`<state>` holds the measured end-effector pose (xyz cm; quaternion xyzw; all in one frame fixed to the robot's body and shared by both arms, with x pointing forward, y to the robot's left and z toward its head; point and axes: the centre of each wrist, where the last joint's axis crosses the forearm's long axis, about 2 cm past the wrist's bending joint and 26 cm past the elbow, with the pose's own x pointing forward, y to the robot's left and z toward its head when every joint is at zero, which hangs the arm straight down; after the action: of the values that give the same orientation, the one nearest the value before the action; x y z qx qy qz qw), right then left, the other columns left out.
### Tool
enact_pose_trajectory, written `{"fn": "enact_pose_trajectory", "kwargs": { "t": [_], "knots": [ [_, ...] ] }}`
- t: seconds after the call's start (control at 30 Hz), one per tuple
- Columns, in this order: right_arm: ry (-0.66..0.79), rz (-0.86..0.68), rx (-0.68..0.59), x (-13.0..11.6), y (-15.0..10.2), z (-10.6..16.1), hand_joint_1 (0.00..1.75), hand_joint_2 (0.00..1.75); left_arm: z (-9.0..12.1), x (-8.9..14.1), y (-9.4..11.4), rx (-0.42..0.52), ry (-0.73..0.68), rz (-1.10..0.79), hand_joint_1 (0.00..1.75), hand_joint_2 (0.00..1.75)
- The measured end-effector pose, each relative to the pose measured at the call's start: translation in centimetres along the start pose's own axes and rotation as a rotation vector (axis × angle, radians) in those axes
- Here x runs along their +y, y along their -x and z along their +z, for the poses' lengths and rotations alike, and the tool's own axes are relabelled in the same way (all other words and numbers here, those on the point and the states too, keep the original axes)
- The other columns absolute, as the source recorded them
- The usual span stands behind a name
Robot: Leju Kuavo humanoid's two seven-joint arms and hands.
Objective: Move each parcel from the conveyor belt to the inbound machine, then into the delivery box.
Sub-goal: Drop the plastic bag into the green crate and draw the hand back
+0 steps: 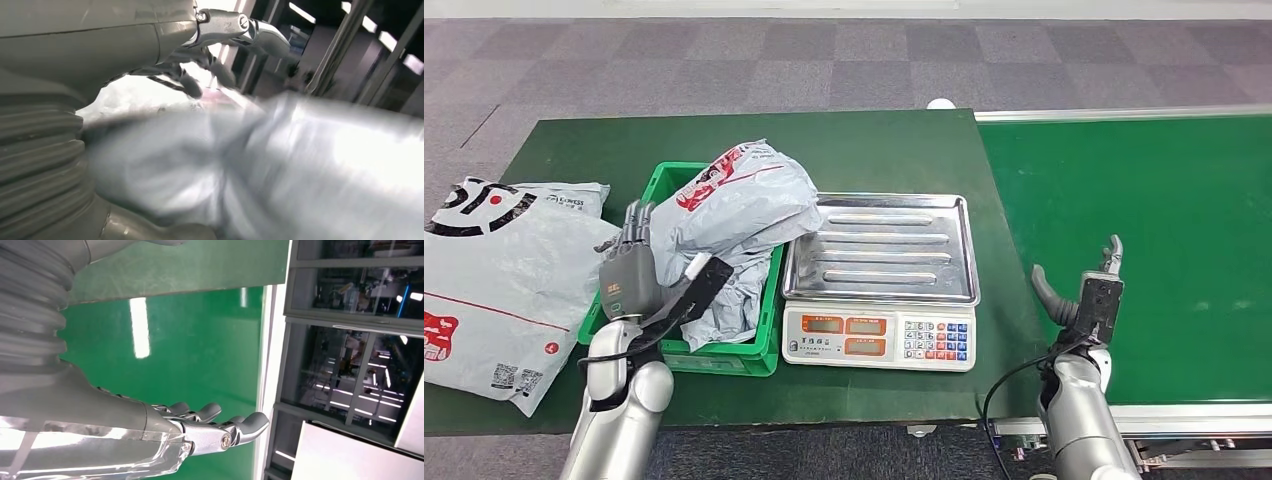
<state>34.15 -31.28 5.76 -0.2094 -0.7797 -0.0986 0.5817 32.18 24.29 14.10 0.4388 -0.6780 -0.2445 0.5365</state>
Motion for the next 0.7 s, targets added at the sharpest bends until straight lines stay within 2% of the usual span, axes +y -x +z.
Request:
{"fn": "enact_pose_trajectory", "kwargs": {
  "t": [0.03,0.33,0.7],
  "knots": [
    [0.001,0.001,0.0,-0.1,0.0,0.1,0.0,1.75,0.0,0.2,-0.1,-0.009,-0.031,0.031,0.0,0.0],
    [0.008,0.003,-0.005,-0.5,0.2,0.7,0.0,1.75,0.0,2.7,-0.9,-0.141,-0.329,0.255,0.0,0.0],
    [0.009,0.005,-0.006,-0.6,0.2,1.0,0.0,1.75,0.3,3.6,-1.4,-0.165,-0.381,0.276,0.0,0.0]
  ]
}}
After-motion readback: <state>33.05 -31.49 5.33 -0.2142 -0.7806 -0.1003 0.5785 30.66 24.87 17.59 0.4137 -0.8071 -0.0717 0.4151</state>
